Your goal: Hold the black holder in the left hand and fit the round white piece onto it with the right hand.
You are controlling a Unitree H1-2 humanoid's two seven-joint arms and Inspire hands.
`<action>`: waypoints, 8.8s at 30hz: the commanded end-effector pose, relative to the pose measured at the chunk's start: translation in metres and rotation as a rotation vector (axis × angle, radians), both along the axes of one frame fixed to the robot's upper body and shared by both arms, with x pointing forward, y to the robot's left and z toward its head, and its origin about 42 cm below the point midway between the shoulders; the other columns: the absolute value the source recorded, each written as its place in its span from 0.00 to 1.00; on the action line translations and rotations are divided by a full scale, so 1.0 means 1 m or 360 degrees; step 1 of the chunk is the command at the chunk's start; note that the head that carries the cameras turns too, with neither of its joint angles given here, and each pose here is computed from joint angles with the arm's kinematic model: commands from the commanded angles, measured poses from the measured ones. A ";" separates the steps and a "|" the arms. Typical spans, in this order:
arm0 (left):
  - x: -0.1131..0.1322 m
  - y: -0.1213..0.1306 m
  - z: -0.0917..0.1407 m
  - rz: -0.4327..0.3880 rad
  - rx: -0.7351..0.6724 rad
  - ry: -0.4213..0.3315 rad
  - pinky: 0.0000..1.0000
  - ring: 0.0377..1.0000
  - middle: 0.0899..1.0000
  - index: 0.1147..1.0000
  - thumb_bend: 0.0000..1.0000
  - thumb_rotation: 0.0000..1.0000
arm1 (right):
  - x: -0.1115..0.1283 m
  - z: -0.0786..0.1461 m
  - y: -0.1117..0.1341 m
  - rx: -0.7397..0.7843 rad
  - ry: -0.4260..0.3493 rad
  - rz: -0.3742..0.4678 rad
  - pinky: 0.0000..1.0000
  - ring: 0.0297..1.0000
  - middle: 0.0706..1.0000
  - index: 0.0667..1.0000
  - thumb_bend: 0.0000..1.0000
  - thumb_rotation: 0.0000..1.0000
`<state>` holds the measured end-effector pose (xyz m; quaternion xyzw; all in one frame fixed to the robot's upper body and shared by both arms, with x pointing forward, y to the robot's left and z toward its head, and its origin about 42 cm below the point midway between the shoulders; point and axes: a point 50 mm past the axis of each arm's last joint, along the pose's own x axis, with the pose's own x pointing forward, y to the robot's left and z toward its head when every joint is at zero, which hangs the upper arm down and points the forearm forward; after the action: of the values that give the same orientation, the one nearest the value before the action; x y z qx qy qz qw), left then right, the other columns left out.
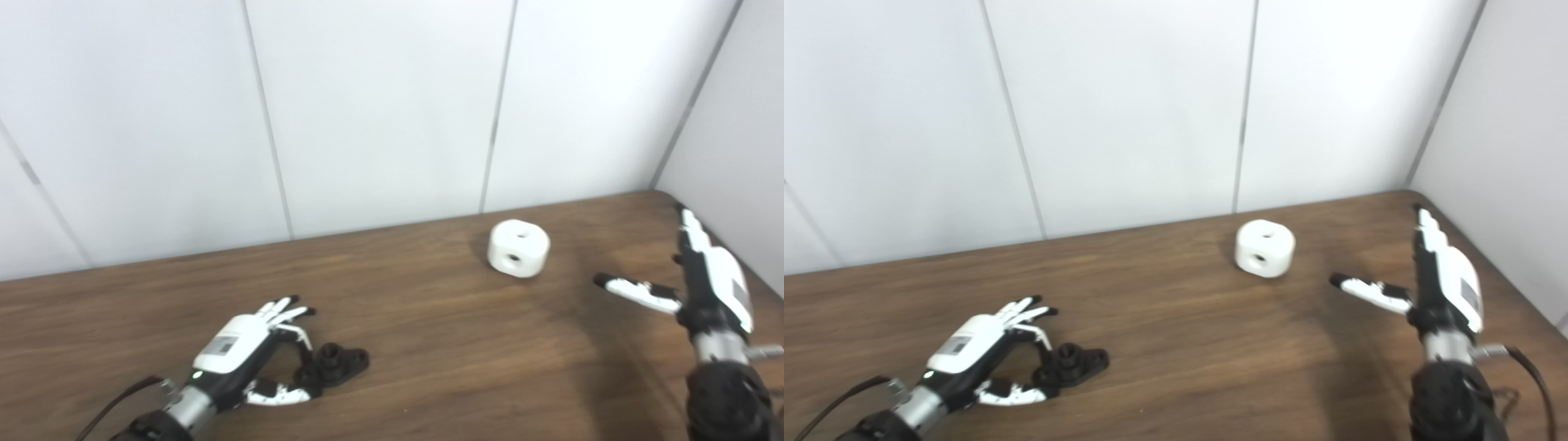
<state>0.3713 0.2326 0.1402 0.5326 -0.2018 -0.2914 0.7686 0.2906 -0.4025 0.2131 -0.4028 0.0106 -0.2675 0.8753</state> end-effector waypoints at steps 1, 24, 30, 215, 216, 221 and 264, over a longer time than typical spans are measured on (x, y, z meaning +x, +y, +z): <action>-0.005 0.020 -0.011 -0.0012 0.0154 0.0099 1.00 1.00 0.92 0.42 0.52 0.05 | 0.013 0.028 -0.008 -0.0063 -0.0069 0.0034 0.69 0.88 0.95 1.00 0.97 0.67; -0.006 0.032 -0.007 -0.0071 0.0145 0.0094 1.00 1.00 0.92 0.41 0.52 0.05 | 0.097 0.031 -0.010 -0.0032 0.0456 0.0287 0.56 0.83 0.94 0.96 1.00 0.70; -0.004 0.032 -0.008 -0.0090 0.0168 0.0108 1.00 1.00 0.92 0.41 0.52 0.05 | 0.108 0.023 0.004 -0.0042 0.0512 0.0348 0.70 0.89 0.94 0.96 1.00 0.70; -0.018 0.034 -0.008 -0.0054 0.0150 0.0156 1.00 1.00 0.94 0.41 0.52 0.05 | 0.150 0.008 0.061 -0.0419 0.0470 0.0411 0.97 1.00 1.00 0.87 1.00 0.54; -0.018 0.034 -0.008 -0.0054 0.0153 0.0157 1.00 1.00 0.94 0.41 0.52 0.05 | 0.150 0.010 0.059 -0.0425 0.0470 0.0405 0.97 1.00 1.00 0.87 1.00 0.54; -0.017 0.034 -0.010 -0.0059 0.0150 0.0155 1.00 1.00 0.94 0.41 0.52 0.05 | 0.148 0.022 0.052 -0.0448 0.0470 0.0377 0.95 1.00 1.00 0.85 1.00 0.56; -0.018 0.029 -0.016 -0.0045 0.0100 0.0154 1.00 1.00 0.92 0.41 0.52 0.05 | 0.143 0.026 0.067 -0.0290 0.0529 0.0505 1.00 1.00 1.00 0.89 1.00 0.58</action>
<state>0.3610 0.2549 0.1409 0.5170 -0.1979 -0.3103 0.7728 0.4270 -0.3365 0.2143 -0.5083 0.1014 -0.0348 0.8545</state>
